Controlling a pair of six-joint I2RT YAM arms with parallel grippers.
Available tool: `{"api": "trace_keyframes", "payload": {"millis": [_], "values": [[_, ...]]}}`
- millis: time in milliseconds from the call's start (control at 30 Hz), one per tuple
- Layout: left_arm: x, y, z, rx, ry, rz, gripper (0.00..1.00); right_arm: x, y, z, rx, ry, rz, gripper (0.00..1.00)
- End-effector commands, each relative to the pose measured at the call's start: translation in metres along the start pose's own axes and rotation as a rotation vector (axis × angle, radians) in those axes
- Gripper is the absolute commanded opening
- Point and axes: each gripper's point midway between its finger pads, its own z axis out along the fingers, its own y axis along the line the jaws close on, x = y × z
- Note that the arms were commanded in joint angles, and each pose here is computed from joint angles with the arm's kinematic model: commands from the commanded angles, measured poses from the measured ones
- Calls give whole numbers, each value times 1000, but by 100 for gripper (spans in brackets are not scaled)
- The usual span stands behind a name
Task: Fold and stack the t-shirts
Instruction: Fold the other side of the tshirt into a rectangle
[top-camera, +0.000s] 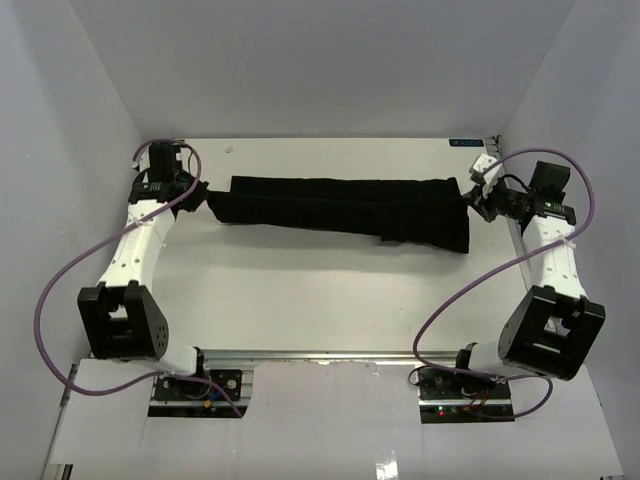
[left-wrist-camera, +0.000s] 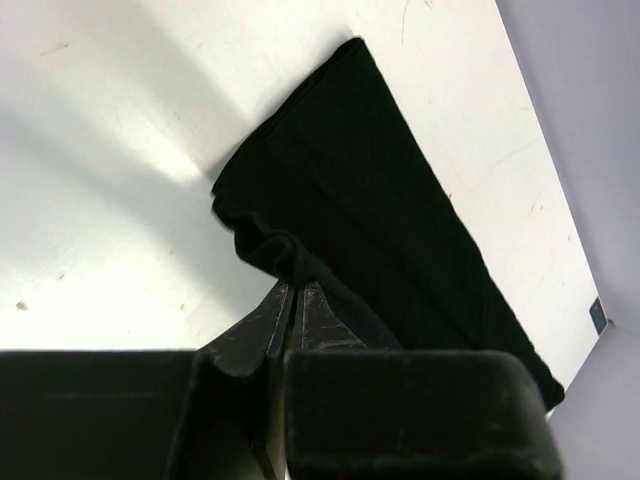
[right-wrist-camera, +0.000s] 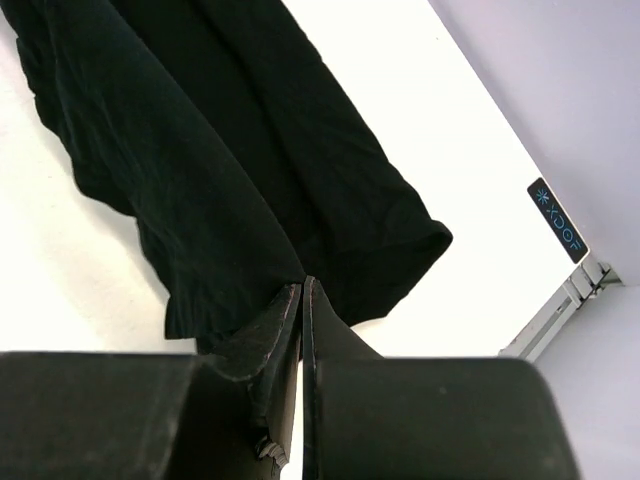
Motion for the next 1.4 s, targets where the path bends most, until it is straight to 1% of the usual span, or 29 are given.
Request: {"api": "trace_keyframes", "payload": {"millis": [0,33,67,133,200,300,467,633,733,767,833,867,900,933,967,1133,1233,1267,1333,1367], "values": [[-29,-27,9,36,-75,-31,8,-14,-42,0,99,-28,7,6],[-31,-31,14,38,-75,-27,7,-13,-47,2,104,-28,15,6],[-29,-30,28,20,-59,-26,8,-12,-55,5,114,-32,15,6],[-37,-42,34,35,-65,-17,8,-10,-61,9,115,-34,33,6],[-34,-42,51,20,-42,-4,8,-5,-68,15,110,-29,50,6],[-35,-48,63,21,-31,-2,8,5,-73,22,103,-21,64,6],[-32,-50,64,34,-10,-10,8,17,-76,34,83,-19,87,6],[-31,-44,51,25,-21,8,8,26,-83,42,87,-8,88,6],[-32,-42,33,31,-33,5,8,32,-84,46,83,1,93,6],[-37,-44,18,54,-53,0,8,33,-83,45,81,2,84,6],[-29,-33,10,42,-41,7,8,37,-79,45,73,8,71,6],[-30,-34,-5,61,-56,11,8,38,-75,45,64,7,68,6],[-28,-29,-9,59,-54,13,8,38,-73,44,62,7,62,6],[-17,-18,-10,41,-33,21,8,38,-71,44,59,5,55,6],[-18,-18,-21,56,-46,21,8,36,-66,42,54,-3,53,6],[4,10,-28,25,-12,42,8,18,-57,24,66,-47,24,6],[11,16,-31,26,-1,47,8,13,-39,13,29,-81,36,6],[16,22,-30,15,8,51,8,2,-33,6,16,-110,-11,6],[18,26,-32,17,7,59,8,0,-10,-4,-24,-117,-2,6],[23,31,-30,7,17,68,8,-2,0,-7,-47,-135,-40,6]]}}
